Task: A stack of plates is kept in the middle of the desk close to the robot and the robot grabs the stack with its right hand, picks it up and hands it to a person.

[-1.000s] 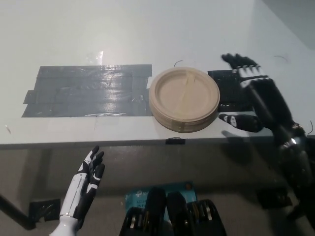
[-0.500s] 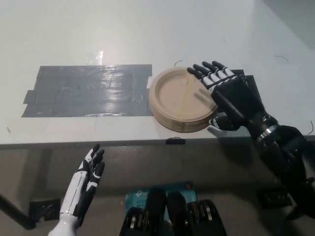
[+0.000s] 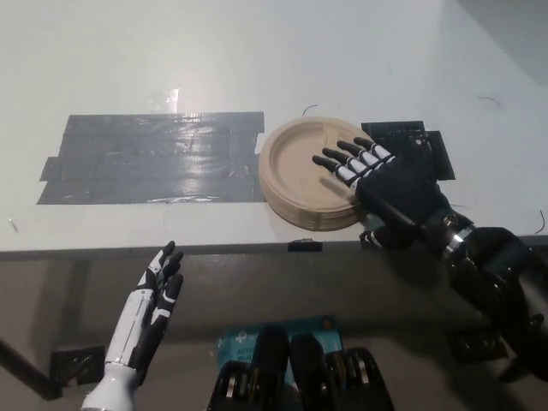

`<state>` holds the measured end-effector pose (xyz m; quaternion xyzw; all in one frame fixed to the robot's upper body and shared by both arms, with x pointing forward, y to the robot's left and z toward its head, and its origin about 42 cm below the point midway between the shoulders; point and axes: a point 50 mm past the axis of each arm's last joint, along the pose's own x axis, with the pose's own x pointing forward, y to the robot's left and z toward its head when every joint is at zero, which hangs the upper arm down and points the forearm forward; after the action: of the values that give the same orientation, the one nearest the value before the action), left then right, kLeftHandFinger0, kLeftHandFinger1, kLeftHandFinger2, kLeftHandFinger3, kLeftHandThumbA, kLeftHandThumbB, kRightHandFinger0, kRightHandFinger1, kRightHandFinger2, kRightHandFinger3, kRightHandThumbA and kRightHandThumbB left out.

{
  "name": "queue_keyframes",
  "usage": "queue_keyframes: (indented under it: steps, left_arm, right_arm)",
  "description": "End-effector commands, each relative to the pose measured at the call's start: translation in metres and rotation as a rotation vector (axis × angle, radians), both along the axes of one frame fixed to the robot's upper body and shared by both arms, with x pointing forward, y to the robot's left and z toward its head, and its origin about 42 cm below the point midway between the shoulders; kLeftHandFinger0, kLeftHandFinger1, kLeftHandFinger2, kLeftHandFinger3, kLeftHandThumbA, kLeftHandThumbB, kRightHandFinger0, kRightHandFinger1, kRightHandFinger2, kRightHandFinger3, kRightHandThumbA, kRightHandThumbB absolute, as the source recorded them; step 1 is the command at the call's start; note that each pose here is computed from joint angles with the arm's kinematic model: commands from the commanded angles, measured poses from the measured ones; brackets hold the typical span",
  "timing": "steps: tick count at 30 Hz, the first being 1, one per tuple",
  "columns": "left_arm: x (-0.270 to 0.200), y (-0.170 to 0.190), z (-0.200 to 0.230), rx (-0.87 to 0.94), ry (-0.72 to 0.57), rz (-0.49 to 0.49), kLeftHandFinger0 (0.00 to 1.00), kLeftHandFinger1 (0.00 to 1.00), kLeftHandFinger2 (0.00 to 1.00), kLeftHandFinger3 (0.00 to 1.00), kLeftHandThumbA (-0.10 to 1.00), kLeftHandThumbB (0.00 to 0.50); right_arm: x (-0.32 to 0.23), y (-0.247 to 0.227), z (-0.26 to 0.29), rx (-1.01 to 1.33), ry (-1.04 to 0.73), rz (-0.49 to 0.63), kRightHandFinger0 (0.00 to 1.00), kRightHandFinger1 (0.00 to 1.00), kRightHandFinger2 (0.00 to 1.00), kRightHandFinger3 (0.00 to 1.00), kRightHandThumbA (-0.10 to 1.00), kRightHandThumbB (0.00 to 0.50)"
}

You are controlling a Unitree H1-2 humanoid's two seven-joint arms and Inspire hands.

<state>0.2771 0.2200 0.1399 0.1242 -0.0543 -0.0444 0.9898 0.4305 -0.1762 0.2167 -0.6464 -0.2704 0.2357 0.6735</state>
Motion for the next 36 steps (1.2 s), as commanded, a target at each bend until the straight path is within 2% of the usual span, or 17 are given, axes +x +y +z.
queue_keyframes:
  steps: [1,27,36]
  left_arm:
    - [0.003,-0.001,0.011,0.016,-0.040,-0.022,1.00,1.00,1.00,1.00,0.94,0.000]
    - [0.007,-0.001,0.014,0.023,-0.045,-0.027,1.00,1.00,1.00,1.00,0.95,0.000]
    - [0.006,-0.002,0.014,0.021,-0.045,-0.026,1.00,1.00,1.00,1.00,0.92,0.000]
  right_arm:
    - [0.014,0.000,0.022,-0.062,-0.061,0.024,1.00,1.00,1.00,1.00,1.00,0.500]
    - [0.026,0.004,0.045,-0.033,-0.126,0.002,1.00,1.00,1.00,1.00,1.00,0.500]
    - [0.026,0.007,0.042,-0.040,-0.123,0.008,1.00,1.00,1.00,1.00,1.00,0.500]
